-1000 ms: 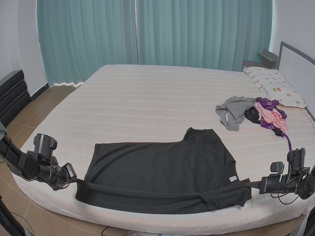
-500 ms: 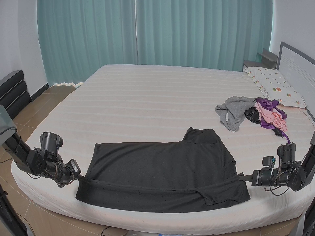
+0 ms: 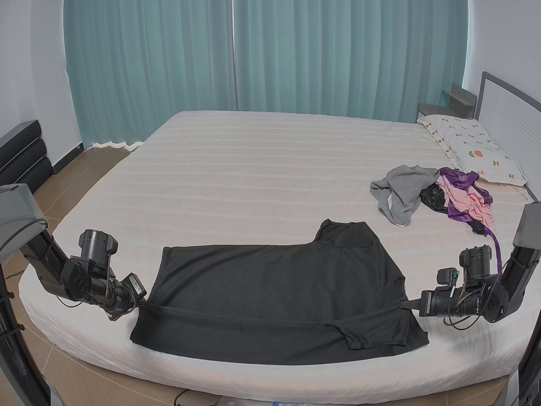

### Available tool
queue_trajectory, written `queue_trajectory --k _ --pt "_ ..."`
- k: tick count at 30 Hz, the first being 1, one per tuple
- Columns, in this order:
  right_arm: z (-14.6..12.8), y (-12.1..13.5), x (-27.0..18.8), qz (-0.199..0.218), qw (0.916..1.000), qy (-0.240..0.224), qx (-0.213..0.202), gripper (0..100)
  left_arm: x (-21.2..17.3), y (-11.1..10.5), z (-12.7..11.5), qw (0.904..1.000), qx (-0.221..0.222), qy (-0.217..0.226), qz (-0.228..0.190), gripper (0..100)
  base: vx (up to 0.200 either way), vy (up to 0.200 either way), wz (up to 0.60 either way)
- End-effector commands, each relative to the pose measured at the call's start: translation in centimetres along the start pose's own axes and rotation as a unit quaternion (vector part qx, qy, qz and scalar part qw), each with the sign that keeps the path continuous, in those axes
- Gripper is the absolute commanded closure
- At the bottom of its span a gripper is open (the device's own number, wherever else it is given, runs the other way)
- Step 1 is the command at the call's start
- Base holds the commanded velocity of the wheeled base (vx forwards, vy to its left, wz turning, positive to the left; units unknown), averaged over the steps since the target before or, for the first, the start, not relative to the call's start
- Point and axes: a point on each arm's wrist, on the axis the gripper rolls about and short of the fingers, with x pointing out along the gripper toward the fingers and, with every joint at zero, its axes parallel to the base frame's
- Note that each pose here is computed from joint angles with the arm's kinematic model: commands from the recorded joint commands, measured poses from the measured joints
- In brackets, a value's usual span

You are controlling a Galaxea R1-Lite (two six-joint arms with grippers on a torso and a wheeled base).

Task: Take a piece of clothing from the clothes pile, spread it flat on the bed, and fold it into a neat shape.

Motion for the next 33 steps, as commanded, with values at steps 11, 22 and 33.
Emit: queue_trajectory --k 11,22,33 --pt "0.0 -0.7 1.4 -0.001 0.9999 0.011 0.005 0 1.3 -0.1 0.0 0.9998 -0.018 0.010 0.005 100 0.000 0.000 0.00" --pt "0.5 -0.3 0.0 0.000 0.9999 -0.008 0.007 0 0.8 0.1 -0.2 0.9997 -0.022 0.012 0.007 0 0.000 0.000 0.00" --pt "0.5 -0.3 -4.4 -0.011 0.9948 -0.057 0.084 0 -3.6 0.1 0.3 0.9987 -0.030 -0.021 -0.035 0 0.000 0.000 0.00"
